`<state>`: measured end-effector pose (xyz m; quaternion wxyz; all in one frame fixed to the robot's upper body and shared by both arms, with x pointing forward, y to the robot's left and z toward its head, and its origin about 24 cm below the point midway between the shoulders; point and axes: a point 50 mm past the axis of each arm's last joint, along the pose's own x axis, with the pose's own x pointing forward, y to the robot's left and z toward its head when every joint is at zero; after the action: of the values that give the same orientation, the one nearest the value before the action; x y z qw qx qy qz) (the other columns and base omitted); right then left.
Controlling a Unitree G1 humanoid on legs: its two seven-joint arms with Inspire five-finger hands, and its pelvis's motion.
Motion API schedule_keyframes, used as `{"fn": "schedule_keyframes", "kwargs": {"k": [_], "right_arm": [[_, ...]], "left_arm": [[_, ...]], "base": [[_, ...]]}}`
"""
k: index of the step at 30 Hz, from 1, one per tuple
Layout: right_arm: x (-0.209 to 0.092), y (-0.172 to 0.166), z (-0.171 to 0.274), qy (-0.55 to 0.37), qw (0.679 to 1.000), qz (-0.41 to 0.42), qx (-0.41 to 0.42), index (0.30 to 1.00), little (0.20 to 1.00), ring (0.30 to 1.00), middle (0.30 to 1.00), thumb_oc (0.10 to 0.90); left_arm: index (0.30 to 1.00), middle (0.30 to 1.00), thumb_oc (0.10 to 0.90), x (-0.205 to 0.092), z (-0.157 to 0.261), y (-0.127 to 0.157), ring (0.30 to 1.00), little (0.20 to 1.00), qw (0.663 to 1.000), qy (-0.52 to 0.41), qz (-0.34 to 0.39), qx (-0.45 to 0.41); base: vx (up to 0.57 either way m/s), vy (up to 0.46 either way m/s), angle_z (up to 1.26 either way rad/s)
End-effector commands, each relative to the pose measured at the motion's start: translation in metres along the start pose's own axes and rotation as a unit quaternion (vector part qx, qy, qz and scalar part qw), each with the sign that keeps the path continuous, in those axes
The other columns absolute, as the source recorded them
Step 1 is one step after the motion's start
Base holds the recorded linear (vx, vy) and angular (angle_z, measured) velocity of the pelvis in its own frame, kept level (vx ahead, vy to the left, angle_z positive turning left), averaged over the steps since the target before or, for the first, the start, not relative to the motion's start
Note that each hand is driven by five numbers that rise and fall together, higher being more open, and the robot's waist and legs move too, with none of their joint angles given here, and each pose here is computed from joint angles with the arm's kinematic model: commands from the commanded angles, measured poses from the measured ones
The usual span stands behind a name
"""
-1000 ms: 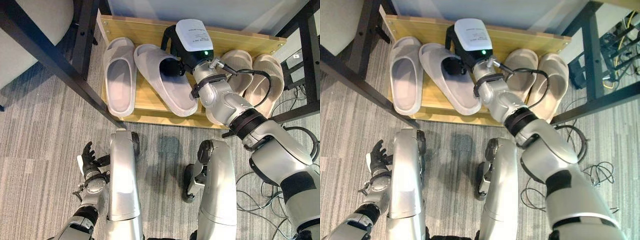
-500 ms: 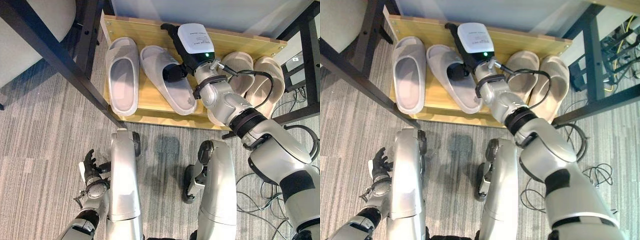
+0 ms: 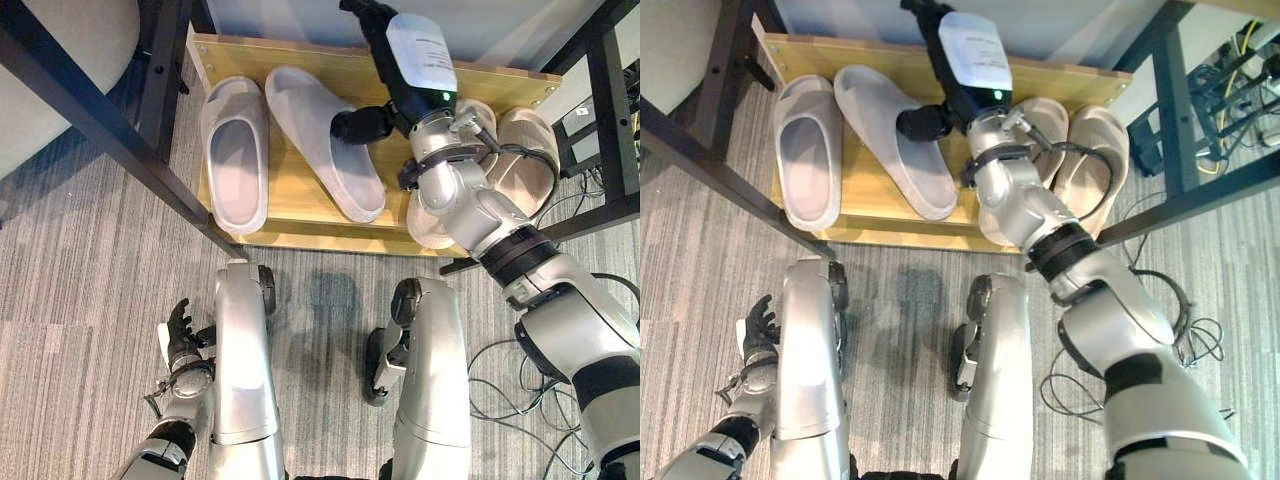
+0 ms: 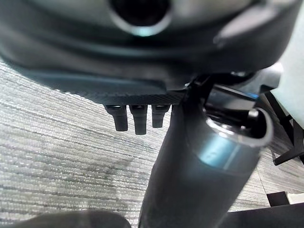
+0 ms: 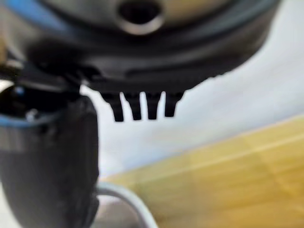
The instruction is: Arrange the slippers neatly on the shoe rack.
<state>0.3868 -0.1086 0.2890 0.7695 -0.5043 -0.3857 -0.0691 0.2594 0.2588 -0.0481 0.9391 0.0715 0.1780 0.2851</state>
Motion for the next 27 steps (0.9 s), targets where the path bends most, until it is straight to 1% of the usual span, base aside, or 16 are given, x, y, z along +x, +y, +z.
{"fn": "schedule_keyframes", "kwargs": {"k": [1, 4, 8, 12, 21, 23, 25, 27], "right_arm": [[0.024, -0.067, 0.046, -0.114, 0.982, -0.142, 0.039, 0.900, 0.900, 0.900, 0.900, 0.800], [0.016, -0.063, 0.046, -0.113, 0.982, -0.134, 0.067, 0.900, 0.900, 0.900, 0.900, 0.800], [0.016, -0.054, 0.042, -0.100, 0.987, -0.111, 0.062, 0.900, 0.900, 0.900, 0.900, 0.800], [0.018, -0.042, 0.045, -0.092, 0.990, -0.081, 0.076, 0.900, 0.900, 0.900, 0.900, 0.800], [0.017, -0.031, 0.049, -0.103, 0.991, -0.048, 0.071, 0.900, 0.900, 0.900, 0.900, 0.800], [0.018, -0.023, 0.051, -0.103, 0.992, -0.020, 0.064, 0.900, 0.900, 0.900, 0.900, 0.800], [0.019, -0.022, 0.052, -0.107, 0.992, -0.012, 0.060, 0.900, 0.900, 0.900, 0.900, 0.800], [0.018, -0.016, 0.054, -0.114, 0.992, 0.024, 0.046, 0.900, 0.900, 0.900, 0.900, 0.800]], "left_arm": [[0.900, 0.900, 0.800, -0.010, 0.003, -0.017, 0.900, 0.900, 0.999, -0.033, -0.031, -0.003], [0.900, 0.900, 0.800, -0.012, -0.001, -0.018, 0.900, 0.900, 0.999, -0.020, -0.030, -0.017], [0.900, 0.900, 0.800, -0.012, -0.003, -0.017, 0.900, 0.900, 0.999, -0.016, -0.035, -0.016], [0.900, 0.900, 0.800, -0.011, -0.003, -0.018, 0.900, 0.900, 0.999, -0.014, -0.047, -0.009], [0.900, 0.900, 0.800, -0.012, -0.002, -0.021, 0.900, 0.900, 0.997, -0.021, -0.075, 0.017], [0.900, 0.900, 0.800, -0.012, -0.005, -0.017, 0.900, 0.900, 0.997, -0.018, -0.076, 0.024], [0.900, 0.900, 0.800, -0.012, -0.005, -0.017, 0.900, 0.900, 0.997, -0.018, -0.077, 0.025], [0.900, 0.900, 0.800, -0.012, -0.008, -0.015, 0.900, 0.900, 0.997, -0.011, -0.077, 0.027]], "base": [[0.00, 0.000, 0.00], [0.00, 0.000, 0.00], [-0.01, -0.001, 0.00], [0.00, 0.000, 0.00], [0.00, 0.000, 0.00], [0.00, 0.000, 0.00], [0.00, 0.000, 0.00], [0.00, 0.000, 0.00]]}}
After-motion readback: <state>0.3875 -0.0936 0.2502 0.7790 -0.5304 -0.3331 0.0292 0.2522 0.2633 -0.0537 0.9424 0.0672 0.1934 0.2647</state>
